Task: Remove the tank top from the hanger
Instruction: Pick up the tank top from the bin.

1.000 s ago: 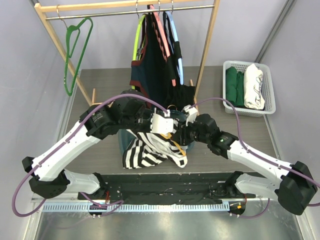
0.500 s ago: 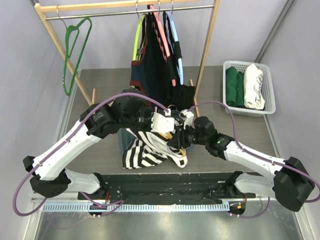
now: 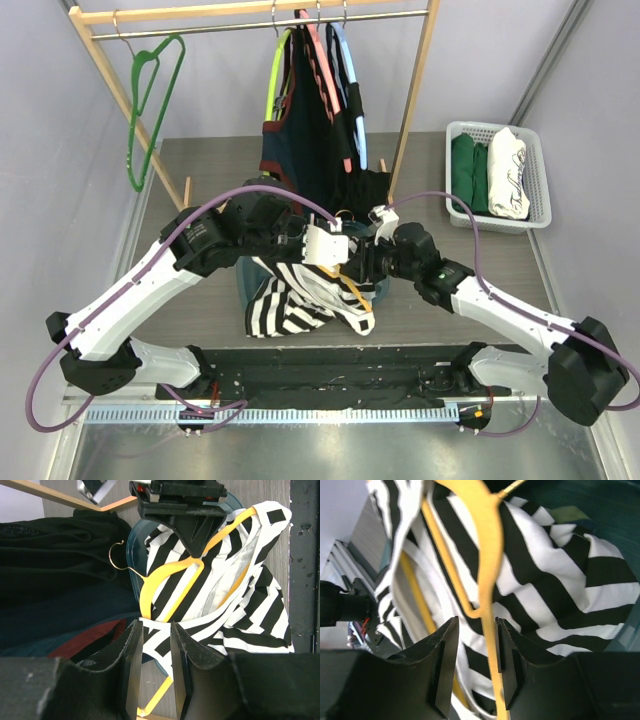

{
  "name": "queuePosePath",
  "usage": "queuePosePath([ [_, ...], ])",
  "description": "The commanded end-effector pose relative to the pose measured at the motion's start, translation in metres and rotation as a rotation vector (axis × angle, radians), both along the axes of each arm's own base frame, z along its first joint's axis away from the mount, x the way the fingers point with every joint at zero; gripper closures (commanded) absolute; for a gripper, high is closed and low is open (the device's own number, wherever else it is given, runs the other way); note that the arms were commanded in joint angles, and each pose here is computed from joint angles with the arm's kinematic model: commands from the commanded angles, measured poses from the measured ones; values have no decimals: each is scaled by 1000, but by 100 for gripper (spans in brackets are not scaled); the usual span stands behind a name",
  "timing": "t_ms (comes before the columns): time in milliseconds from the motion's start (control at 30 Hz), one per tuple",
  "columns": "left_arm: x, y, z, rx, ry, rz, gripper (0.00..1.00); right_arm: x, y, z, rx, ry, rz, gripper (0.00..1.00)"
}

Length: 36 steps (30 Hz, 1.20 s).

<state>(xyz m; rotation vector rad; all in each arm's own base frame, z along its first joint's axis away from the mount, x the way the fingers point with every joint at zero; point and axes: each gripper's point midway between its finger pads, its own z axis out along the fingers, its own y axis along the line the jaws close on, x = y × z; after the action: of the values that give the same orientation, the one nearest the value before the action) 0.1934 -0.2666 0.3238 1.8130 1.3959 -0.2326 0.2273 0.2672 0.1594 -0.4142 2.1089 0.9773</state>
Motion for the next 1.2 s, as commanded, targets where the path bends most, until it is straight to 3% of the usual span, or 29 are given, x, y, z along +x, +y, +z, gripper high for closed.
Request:
queuePosePath([
  [0, -5, 1, 14, -35, -13, -14, 67, 7, -2, -13, -26, 8, -16, 57],
  [400, -4, 1, 16, -37, -23, -16, 66, -11, 17, -22, 71, 101, 89, 61],
  [600, -3, 2, 18, -39, -28, -15, 66, -22, 25, -15, 130, 109, 153, 81],
  [700, -3, 2, 18, -37, -31, -13, 66, -23, 22, -1, 140, 72, 153, 97],
  [967, 2, 1, 22, -40, -45, 6, 64, -27, 10, 77, 153, -95, 162, 99],
  [1067, 2, -2, 32, -85, -31, 32, 45, -29, -1, 111, 126, -198, 157, 99],
  [1100, 1, -5, 35, -112, -16, 42, 24, -33, -5, 111, 98, -200, 162, 99],
  [1167, -1, -8, 39, -149, 5, 52, 8, -29, -10, 137, 69, -296, 150, 99],
])
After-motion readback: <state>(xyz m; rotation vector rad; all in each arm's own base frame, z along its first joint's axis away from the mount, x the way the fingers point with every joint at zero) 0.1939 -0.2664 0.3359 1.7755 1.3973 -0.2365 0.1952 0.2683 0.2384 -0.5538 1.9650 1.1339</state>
